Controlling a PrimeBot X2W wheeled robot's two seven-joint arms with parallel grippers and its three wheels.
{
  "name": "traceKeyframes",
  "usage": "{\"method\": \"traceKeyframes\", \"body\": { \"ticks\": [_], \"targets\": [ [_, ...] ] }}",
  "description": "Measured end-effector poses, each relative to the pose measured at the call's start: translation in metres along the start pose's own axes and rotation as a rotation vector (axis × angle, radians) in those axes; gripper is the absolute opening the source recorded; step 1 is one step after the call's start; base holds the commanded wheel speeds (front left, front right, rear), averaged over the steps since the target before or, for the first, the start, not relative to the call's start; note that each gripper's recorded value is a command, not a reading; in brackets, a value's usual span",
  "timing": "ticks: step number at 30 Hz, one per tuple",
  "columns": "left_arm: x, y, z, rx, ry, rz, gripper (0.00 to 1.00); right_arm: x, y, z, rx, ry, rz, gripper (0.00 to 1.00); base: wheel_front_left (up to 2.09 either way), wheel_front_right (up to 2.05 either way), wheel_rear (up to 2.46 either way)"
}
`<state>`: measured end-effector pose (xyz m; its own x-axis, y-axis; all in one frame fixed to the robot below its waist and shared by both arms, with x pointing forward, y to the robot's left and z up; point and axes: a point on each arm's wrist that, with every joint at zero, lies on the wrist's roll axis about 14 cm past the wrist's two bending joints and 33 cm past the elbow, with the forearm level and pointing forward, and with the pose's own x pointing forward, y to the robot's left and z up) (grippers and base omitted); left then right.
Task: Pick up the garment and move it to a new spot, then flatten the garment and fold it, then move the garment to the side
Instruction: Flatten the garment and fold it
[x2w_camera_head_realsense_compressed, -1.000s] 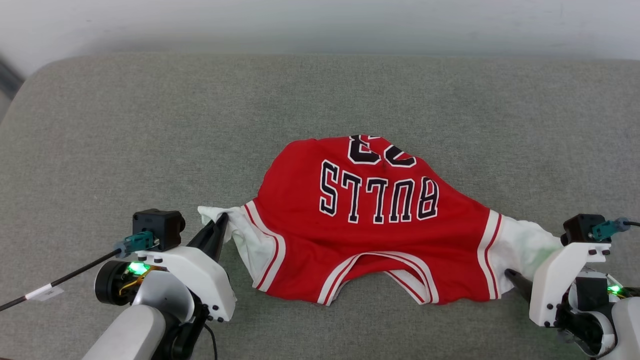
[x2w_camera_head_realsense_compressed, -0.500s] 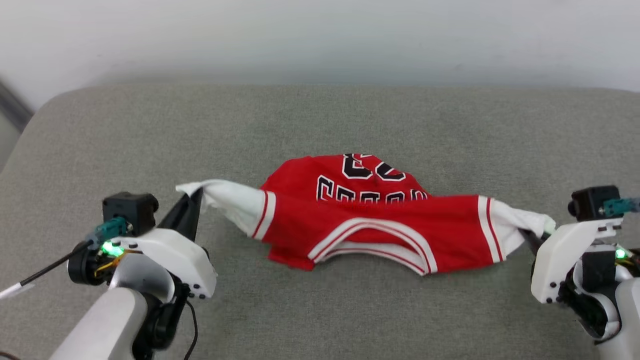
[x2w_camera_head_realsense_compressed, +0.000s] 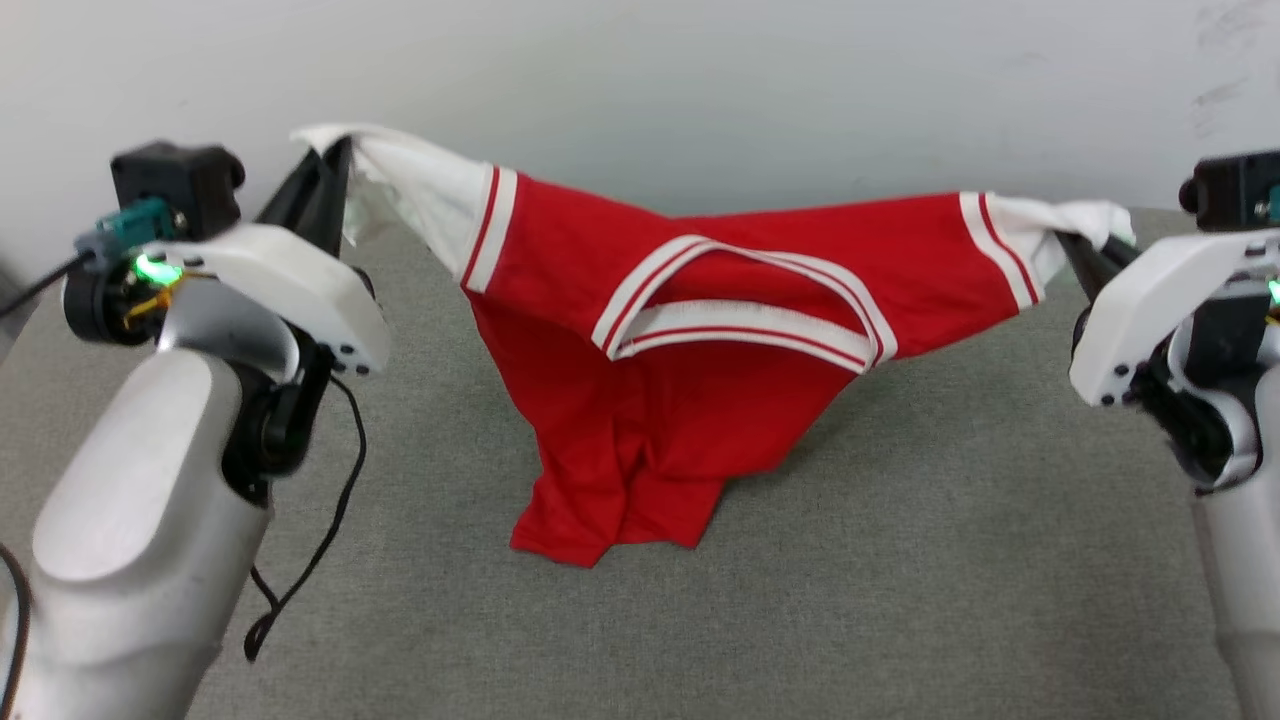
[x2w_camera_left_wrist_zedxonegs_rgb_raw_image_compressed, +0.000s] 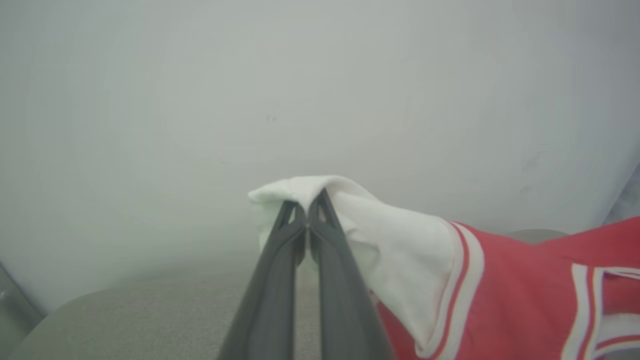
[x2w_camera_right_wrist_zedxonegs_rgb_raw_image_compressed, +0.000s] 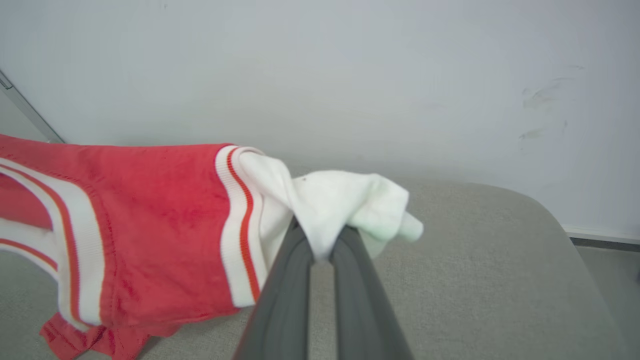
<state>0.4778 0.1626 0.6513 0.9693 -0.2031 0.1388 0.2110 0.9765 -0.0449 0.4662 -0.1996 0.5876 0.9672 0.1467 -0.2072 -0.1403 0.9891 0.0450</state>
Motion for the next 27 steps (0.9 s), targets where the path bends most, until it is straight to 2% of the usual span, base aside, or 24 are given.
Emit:
{"method": "traceKeyframes", "body": {
  "ticks": [9, 18, 21, 27],
  "targets": [
    [0.087, 0.027, 0.053, 0.057, -0.124, 0.020, 0.00, 0.066, 0.006, 0.090, -0.111, -0.182, 0.023, 0.00, 0.00, 0.00, 0.00],
    [0.156, 0.053, 0.083, 0.128, -0.246, 0.042, 0.00, 0.129, 0.013, 0.154, -0.203, -0.356, 0.032, 0.00, 0.00, 0.00, 0.00],
    [0.174, 0.061, 0.084, 0.136, -0.278, 0.052, 0.00, 0.147, 0.015, 0.165, -0.216, -0.400, 0.040, 0.00, 0.00, 0.00, 0.00],
    [0.203, 0.071, 0.062, 0.127, -0.270, 0.061, 0.00, 0.183, 0.014, 0.152, -0.244, -0.386, 0.045, 0.00, 0.00, 0.00, 0.00]
  ]
}}
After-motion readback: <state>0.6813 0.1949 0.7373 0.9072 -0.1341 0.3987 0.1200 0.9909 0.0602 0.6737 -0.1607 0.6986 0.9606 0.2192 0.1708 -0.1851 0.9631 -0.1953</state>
